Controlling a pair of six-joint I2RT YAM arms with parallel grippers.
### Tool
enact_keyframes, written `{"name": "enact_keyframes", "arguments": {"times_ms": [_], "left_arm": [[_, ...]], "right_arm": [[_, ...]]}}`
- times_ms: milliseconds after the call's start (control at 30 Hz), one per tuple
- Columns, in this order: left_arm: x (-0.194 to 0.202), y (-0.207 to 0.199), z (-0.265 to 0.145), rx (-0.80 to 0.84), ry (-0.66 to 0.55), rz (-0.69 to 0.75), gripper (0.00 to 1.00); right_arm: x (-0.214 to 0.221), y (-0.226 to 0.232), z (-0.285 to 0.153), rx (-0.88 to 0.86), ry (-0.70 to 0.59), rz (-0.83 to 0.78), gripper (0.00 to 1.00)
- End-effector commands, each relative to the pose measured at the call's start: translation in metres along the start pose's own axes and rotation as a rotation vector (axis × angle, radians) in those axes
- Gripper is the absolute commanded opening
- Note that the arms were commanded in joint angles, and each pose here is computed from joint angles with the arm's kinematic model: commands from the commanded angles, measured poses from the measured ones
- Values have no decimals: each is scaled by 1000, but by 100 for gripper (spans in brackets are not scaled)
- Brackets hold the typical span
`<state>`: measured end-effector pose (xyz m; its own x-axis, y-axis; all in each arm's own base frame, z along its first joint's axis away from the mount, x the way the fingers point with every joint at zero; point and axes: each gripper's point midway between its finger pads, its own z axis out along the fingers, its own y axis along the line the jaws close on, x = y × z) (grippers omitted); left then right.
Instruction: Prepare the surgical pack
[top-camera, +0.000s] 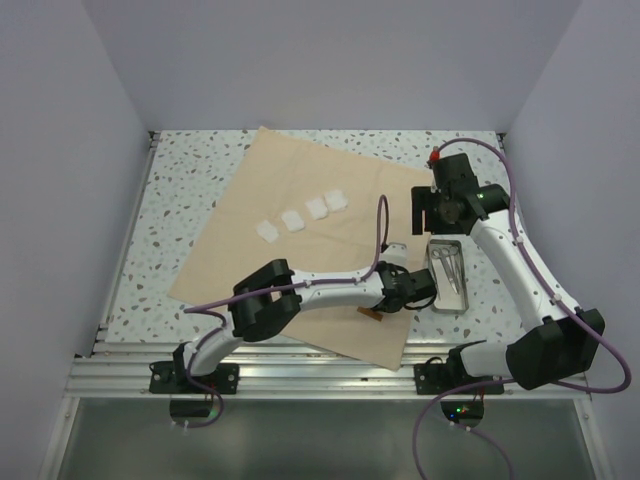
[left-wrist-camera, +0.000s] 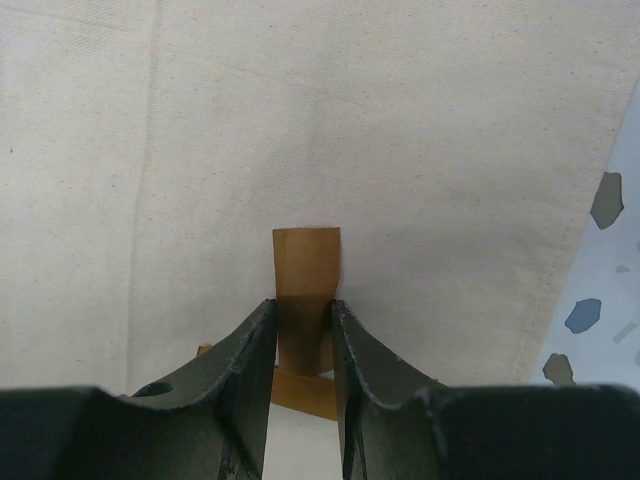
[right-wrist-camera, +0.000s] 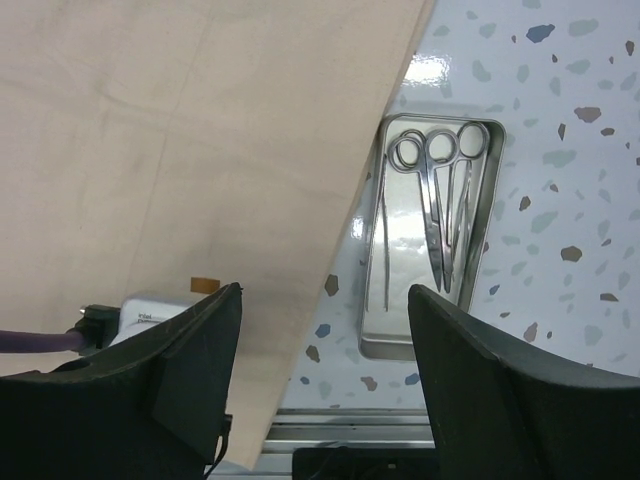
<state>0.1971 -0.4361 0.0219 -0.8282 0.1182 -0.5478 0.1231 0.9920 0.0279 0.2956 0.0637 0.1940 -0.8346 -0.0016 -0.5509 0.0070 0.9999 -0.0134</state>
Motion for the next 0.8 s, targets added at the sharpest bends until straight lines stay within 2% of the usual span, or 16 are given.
{"name": "enact_keyframes", "arguments": {"times_ms": [0, 333, 533, 767], "left_arm": [[-26, 12, -22, 1, -64, -18, 32], [-53, 36, -64, 91, -133, -92, 32], [-64, 50, -88, 205, -183, -141, 32], [-76, 60, -108, 295, -245, -164, 32]], "right_arm": [[-7, 4, -6, -29, -41, -1, 72], [6, 27, 5, -134, 4, 70, 71], [34, 77, 10, -413, 112, 122, 68], [51, 120, -4, -679, 153, 219, 65]]}}
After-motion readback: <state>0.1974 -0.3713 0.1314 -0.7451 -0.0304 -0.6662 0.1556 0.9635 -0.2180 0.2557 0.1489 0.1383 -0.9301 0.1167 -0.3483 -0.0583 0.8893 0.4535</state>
